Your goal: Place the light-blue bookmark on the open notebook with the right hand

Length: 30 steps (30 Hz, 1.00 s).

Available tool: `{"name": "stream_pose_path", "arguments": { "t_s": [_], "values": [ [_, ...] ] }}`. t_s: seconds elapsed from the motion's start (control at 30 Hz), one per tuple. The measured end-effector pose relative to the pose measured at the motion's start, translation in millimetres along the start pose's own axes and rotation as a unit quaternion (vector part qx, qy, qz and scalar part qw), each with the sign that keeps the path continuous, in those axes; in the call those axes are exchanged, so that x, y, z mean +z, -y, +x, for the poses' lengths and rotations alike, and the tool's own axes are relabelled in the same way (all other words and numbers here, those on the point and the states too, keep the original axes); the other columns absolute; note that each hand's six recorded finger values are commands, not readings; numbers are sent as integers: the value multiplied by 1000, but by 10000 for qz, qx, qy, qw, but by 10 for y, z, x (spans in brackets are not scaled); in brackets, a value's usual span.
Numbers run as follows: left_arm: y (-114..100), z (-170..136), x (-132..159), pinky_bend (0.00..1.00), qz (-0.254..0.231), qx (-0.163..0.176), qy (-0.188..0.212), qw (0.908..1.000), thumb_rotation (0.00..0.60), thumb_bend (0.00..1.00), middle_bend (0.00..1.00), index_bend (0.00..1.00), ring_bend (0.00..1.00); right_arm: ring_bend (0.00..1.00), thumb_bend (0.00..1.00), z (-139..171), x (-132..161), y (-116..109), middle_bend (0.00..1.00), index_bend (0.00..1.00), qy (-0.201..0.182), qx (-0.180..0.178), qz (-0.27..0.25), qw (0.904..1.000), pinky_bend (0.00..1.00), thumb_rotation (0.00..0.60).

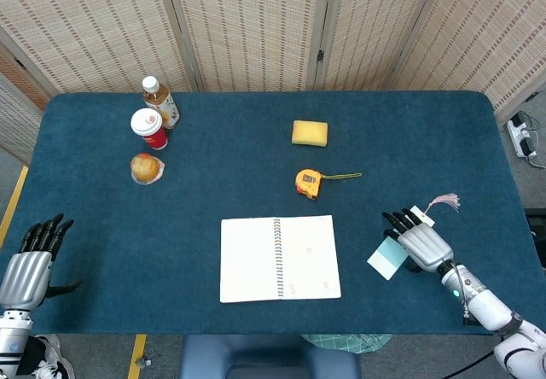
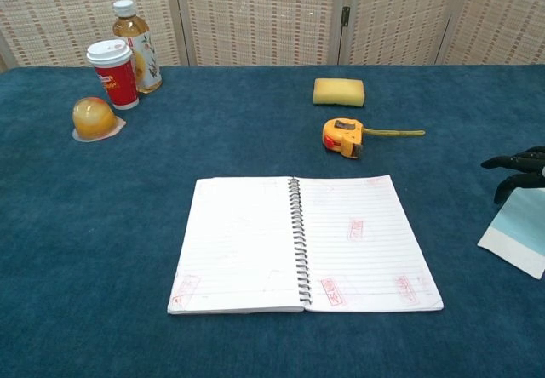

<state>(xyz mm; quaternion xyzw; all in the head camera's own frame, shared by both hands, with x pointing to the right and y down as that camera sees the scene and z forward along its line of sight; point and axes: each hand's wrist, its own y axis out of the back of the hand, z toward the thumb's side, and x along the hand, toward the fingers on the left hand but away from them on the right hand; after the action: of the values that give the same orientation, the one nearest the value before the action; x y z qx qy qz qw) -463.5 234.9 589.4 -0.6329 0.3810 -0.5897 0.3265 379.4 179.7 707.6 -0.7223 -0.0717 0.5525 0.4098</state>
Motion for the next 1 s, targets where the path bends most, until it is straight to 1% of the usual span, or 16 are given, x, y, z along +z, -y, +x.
{"name": "stream_pose_path", "arguments": {
  "t_s": [0.2, 0.67, 0.73, 0.83, 0.93, 1.0],
  "values": [
    [-5, -6, 2, 0, -5, 0, 6, 10000, 600, 157, 26, 102, 0, 0, 236, -27, 9, 12, 25, 314, -1, 14, -18, 10000, 0, 600],
    [-19, -10, -6, 0, -37, -8, -8, 10000, 600, 158, 30, 105, 0, 0, 240, -77, 39, 28, 27, 317, -9, 82, 35, 10000, 0, 600],
    [-18, -11, -5, 0, -38, -13, -6, 10000, 600, 158, 30, 105, 0, 0, 242, -76, 41, 26, 42, 348, -10, 70, 36, 10000, 0, 600],
    [-16, -13, -1, 0, -29, -14, -1, 10000, 600, 157, 30, 105, 0, 0, 246, -70, 42, 18, 95, 430, -11, 13, 58, 10000, 0, 600],
    [-12, -14, 5, 0, -23, -22, 8, 10000, 600, 157, 31, 105, 0, 11, 246, -62, 32, 26, 130, 476, 12, -25, 93, 10000, 0, 600],
    [-8, -15, 8, 0, -24, -30, 11, 10000, 600, 158, 31, 105, 0, 17, 247, -60, 27, 32, 136, 482, 30, -29, 93, 9999, 0, 600]
  ]
}}
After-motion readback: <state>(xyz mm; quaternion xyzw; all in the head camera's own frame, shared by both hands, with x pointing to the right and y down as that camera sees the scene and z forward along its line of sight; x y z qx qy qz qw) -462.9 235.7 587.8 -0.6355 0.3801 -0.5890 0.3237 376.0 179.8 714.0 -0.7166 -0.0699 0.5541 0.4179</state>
